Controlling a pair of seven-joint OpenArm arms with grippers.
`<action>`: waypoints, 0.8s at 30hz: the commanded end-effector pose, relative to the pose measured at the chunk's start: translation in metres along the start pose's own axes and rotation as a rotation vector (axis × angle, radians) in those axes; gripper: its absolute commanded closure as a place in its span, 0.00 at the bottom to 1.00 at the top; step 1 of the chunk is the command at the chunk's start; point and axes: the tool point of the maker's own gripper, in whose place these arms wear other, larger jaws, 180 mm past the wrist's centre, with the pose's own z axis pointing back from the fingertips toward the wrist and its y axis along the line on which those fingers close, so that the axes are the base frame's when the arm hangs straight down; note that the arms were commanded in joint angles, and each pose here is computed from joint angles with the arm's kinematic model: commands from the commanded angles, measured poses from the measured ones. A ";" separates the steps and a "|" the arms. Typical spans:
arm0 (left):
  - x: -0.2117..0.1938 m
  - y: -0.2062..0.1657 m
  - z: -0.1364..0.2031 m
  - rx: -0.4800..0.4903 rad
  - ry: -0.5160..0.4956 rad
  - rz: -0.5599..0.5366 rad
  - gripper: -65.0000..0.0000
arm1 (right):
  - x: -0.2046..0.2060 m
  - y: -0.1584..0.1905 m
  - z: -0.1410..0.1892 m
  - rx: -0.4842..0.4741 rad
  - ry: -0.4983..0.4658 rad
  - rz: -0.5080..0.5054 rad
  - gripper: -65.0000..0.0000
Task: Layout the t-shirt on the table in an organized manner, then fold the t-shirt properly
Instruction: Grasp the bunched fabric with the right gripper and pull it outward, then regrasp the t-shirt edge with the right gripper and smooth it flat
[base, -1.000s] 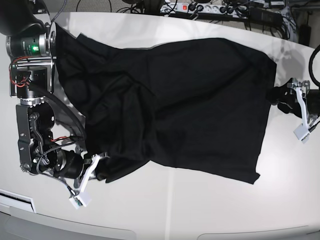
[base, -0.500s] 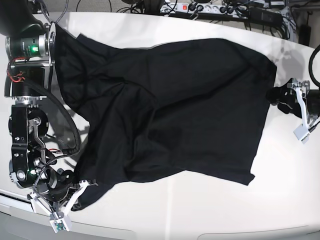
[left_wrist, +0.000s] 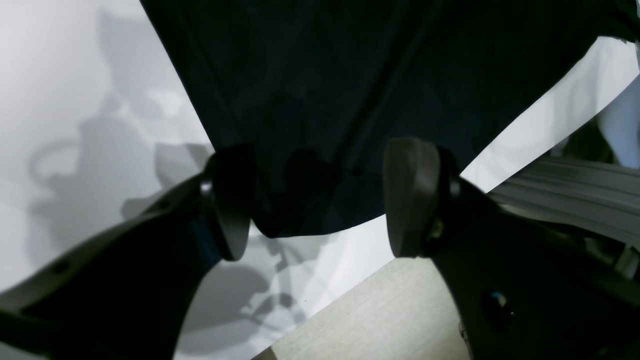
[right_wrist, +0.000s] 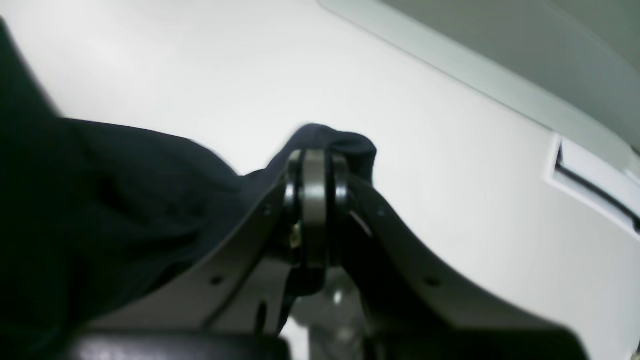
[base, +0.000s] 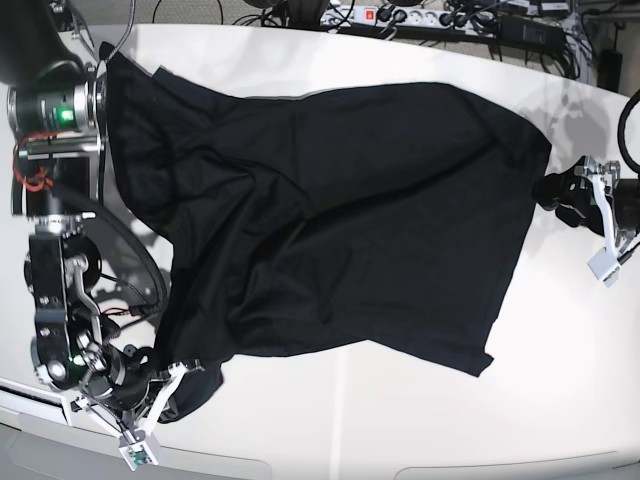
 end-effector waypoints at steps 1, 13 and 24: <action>0.014 0.006 0.013 0.024 -0.034 -0.019 0.37 | 0.032 -0.017 0.002 -0.040 -0.069 -0.001 1.00; 0.014 0.006 0.013 0.026 -0.033 -0.020 0.37 | 0.033 -0.057 0.011 -0.044 0.097 -0.130 0.46; 0.014 0.007 0.013 0.029 -0.038 -0.022 0.37 | -0.076 -0.023 0.036 0.270 0.215 -0.381 0.46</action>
